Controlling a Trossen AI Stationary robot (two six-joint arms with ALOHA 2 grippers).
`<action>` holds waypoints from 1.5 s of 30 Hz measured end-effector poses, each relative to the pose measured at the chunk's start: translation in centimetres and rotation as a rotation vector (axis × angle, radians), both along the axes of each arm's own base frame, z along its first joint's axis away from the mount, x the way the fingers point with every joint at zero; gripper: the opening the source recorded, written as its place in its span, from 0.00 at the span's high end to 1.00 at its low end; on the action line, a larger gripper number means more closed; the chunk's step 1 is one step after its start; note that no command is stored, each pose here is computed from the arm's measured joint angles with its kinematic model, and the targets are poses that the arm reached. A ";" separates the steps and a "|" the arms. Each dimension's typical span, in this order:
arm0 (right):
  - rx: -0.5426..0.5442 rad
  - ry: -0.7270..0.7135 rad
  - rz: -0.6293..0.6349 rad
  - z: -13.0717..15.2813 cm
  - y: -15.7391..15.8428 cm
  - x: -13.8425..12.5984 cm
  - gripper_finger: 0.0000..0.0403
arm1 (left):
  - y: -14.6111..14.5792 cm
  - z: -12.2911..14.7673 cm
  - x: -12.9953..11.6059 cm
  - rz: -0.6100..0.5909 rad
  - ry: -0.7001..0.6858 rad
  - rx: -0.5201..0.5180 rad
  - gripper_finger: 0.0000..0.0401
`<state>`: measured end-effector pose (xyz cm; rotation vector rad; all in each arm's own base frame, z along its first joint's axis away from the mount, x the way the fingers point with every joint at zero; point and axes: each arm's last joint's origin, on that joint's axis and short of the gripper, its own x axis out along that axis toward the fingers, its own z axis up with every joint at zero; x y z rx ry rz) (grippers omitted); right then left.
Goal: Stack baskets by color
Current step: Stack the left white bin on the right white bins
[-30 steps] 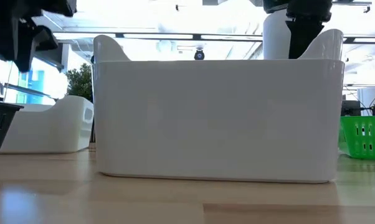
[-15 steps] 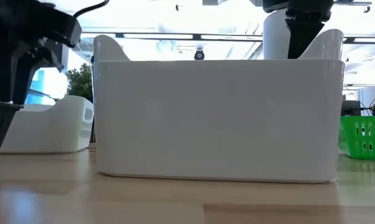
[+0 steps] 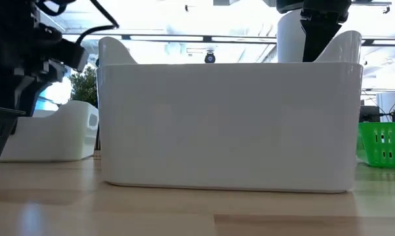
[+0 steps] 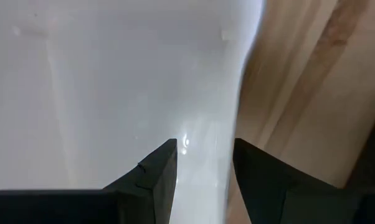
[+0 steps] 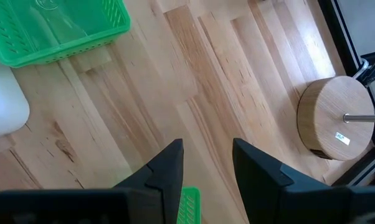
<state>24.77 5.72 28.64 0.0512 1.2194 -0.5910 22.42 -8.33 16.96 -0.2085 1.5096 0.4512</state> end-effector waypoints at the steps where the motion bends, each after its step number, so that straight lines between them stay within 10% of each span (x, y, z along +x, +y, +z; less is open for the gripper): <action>1: 0.000 0.000 0.000 0.0 0.0 0.0 0.69 | 0.0 -0.2 0.1 0.000 0.008 0.003 0.65; 15: 0.009 -0.008 0.001 0.0 0.1 0.1 0.69 | -0.1 -1.0 0.3 -0.019 0.034 0.026 0.98; 27: 0.016 -0.029 -0.009 0.0 0.1 0.3 0.69 | -0.1 0.0 0.5 -0.028 -0.002 0.028 1.00; 45: -0.014 -0.127 -0.137 0.1 -0.1 0.5 0.69 | -1.3 9.7 4.8 -0.175 -0.302 0.127 1.00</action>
